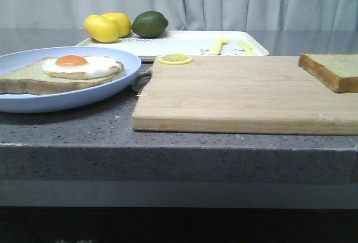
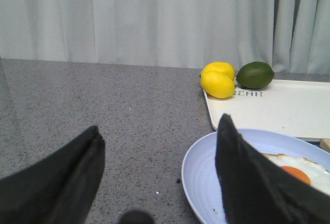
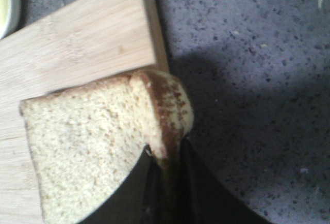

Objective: Place bread and move sandwich to tray
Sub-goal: 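Grasp the bread slice edge with the right gripper and lift, then carry the bread over the egg toast and lay it on top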

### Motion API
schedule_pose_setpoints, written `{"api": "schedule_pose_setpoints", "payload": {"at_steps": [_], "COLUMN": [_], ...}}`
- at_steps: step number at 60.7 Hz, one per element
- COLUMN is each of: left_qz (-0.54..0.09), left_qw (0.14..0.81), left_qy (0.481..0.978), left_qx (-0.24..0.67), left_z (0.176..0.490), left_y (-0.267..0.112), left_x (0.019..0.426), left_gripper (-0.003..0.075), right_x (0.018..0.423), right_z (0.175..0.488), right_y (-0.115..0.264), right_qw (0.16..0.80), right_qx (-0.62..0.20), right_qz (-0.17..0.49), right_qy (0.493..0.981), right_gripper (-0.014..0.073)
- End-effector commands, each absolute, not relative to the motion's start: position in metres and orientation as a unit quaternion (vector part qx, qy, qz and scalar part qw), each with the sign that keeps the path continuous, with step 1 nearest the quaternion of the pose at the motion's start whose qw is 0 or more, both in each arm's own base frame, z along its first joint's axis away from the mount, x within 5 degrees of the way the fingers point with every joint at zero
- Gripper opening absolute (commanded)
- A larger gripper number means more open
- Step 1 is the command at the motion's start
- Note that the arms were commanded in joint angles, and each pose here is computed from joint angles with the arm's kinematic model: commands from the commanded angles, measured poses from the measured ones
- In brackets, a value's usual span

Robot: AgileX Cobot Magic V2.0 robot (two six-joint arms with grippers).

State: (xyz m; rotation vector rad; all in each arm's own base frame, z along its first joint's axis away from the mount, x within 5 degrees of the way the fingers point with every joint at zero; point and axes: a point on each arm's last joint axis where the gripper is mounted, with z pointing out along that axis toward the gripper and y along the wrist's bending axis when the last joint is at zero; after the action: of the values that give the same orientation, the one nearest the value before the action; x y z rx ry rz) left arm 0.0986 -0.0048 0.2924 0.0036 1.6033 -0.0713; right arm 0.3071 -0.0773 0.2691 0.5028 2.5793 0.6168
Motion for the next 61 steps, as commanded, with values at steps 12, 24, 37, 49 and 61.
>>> {"api": "schedule_pose_setpoints", "payload": {"at_steps": [12,24,37,49,61], "left_qz": [-0.040,-0.040,-0.040,-0.040,-0.040], "left_qw": [0.735,0.735,0.735,0.735,0.735], "left_qy": [0.677,0.677,0.677,0.677,0.677], "left_qx": [-0.003,-0.003,-0.003,-0.003,-0.003], "left_z": [0.312,0.312,0.312,0.312,0.312], "left_y": [-0.005,-0.005,-0.005,-0.005,-0.005], "left_x": [0.100,0.100,0.100,0.100,0.100], "left_gripper": [0.0447,0.0439,0.0439,0.0439,0.0439], "right_x": [0.286,0.284,0.288,0.293,0.309], "right_z": [0.339,0.368,0.379,0.365,0.347], "right_y": [-0.059,-0.012,0.084,0.168,0.229], "right_qw": [0.334,0.358,0.330,0.309,0.292], "right_qx": [0.174,0.121,0.045,0.054,0.074], "right_qz": [0.276,0.405,0.523,0.562,0.578], "right_qy": [0.884,0.833,0.785,0.765,0.758], "right_gripper": [-0.0066,-0.0068,-0.0068,-0.0068,-0.0068]}}
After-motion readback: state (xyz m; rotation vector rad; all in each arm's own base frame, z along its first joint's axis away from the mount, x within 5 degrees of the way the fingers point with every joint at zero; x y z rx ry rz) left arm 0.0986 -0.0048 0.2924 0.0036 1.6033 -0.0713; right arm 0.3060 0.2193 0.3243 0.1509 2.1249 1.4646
